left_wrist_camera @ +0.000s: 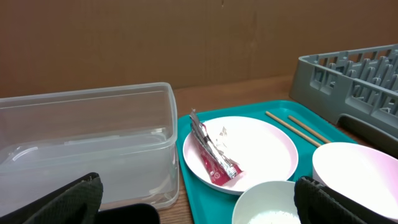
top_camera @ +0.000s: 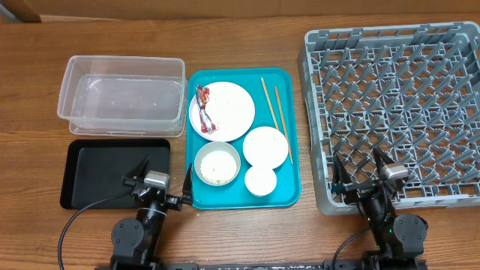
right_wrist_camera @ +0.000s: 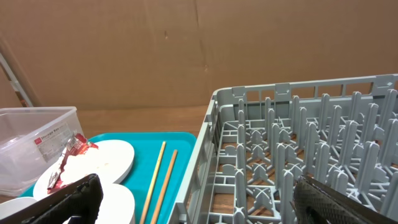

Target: Sort waste into correct bins and load items into the dishwasher

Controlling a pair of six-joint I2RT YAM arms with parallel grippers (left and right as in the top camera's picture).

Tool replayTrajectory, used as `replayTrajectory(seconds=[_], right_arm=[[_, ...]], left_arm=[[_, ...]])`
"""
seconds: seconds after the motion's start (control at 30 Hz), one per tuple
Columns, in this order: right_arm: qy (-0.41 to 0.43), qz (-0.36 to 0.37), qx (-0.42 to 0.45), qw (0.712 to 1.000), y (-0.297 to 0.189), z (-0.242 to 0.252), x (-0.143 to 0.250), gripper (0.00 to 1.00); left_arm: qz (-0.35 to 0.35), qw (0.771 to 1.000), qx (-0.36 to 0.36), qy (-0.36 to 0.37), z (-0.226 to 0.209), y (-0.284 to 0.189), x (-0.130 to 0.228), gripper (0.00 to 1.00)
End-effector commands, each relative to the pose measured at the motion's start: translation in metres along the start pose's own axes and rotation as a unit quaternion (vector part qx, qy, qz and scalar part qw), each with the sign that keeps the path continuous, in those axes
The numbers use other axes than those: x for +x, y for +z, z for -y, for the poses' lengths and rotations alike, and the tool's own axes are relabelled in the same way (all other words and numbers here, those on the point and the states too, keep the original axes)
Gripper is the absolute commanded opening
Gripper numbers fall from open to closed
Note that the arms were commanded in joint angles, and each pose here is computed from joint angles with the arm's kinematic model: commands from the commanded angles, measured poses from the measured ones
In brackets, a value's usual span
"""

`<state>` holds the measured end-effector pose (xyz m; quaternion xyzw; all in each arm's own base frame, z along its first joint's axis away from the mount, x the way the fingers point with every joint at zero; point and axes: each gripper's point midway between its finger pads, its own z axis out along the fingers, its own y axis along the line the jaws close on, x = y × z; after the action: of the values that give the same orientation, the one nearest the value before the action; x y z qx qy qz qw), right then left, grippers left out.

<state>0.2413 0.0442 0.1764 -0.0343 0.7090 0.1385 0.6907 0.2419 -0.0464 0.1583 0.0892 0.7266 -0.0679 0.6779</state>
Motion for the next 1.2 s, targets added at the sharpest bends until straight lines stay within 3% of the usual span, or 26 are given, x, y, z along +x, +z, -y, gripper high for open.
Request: replayTrajectory(seconds=[0.0,0.97,1.17], right_arm=[[-0.001,0.003,-0.001,1.000,0.0000,0.0001,0.0011,1.00],[-0.001,0.006,-0.001,1.000,0.0000,-0.0001,-0.0001,1.00],[-0.001,0.005,-0.001,1.000,0.0000,0.0000,0.0004,1.00]], left_arm=[[0.003,1.000,0.005,0.008,0.0013,-0.0003,-0.0001,1.00],[0.003,1.000,0.007,0.006,0.0021,-0.0004,-0.0004,1.00],[0.003,0.996,0.011,-0.088,0.0035,-0.0004,-0.0007,1.00]])
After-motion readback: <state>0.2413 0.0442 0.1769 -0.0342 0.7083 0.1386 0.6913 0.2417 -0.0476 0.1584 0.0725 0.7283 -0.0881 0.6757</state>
